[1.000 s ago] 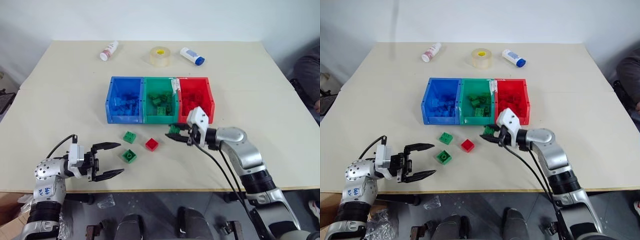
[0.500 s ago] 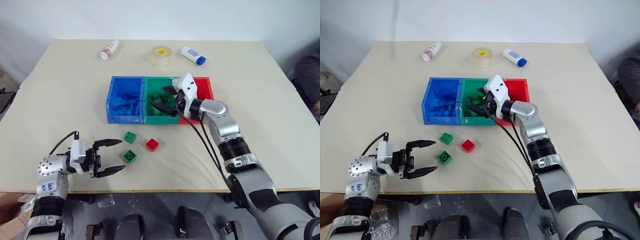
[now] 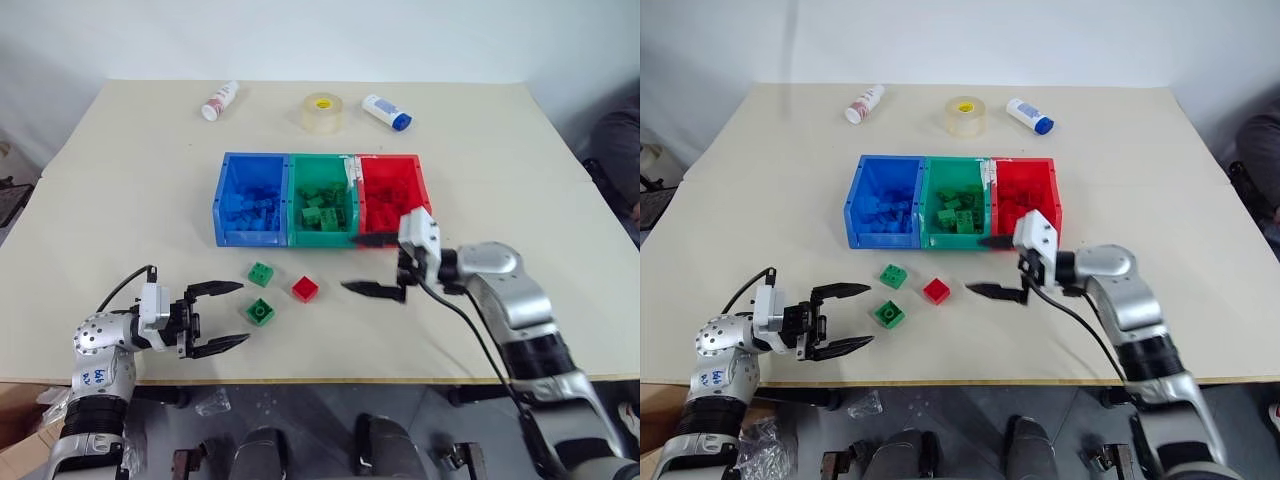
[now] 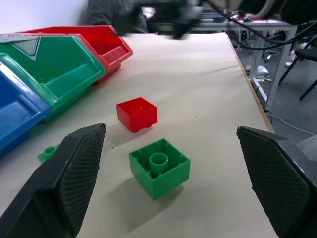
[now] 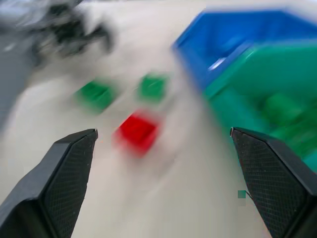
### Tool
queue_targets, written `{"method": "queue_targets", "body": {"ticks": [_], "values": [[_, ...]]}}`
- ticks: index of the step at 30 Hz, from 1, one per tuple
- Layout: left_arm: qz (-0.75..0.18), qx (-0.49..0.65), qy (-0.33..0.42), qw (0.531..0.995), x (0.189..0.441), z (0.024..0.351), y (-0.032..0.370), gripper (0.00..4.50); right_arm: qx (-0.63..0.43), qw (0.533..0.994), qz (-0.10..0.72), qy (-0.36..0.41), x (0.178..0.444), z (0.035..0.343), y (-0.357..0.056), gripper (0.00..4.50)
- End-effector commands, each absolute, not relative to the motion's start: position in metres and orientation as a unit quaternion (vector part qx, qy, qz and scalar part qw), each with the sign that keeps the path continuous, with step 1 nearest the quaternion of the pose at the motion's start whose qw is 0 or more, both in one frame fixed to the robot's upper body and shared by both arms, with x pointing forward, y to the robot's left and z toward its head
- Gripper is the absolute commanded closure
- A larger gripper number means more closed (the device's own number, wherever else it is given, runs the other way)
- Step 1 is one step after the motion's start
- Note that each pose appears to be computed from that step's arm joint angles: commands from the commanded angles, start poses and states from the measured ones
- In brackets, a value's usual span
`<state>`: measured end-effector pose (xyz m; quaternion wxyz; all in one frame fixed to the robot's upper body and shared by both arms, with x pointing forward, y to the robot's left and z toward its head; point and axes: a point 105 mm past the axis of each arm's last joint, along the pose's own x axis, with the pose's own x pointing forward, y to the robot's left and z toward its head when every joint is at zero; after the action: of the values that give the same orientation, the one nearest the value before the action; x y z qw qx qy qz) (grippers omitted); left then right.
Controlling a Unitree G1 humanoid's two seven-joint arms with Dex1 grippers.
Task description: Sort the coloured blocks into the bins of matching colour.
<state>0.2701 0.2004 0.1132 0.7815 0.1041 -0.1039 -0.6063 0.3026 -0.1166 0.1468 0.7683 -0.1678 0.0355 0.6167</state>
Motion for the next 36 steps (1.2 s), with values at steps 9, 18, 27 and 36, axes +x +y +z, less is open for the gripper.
{"method": "queue_targets", "body": {"ticks": [9,18,27,36], "values": [[-0.606,0.118,-0.108,0.779,0.270,0.120,0.208,0.00,-0.179,0.812,0.548,0.088,0.270,0.148,-0.182,0.01],[-0.612,0.119,-0.112,0.774,0.277,0.125,0.203,0.00,-0.161,0.800,0.574,0.066,0.286,0.138,-0.139,0.01],[-0.599,0.123,-0.111,0.783,0.268,0.129,0.220,0.00,-0.166,0.778,0.605,0.027,0.324,0.128,-0.044,0.01],[-0.571,0.128,-0.104,0.804,0.253,0.128,0.236,0.00,-0.179,0.761,0.624,0.023,0.334,0.122,-0.010,0.01]]}}
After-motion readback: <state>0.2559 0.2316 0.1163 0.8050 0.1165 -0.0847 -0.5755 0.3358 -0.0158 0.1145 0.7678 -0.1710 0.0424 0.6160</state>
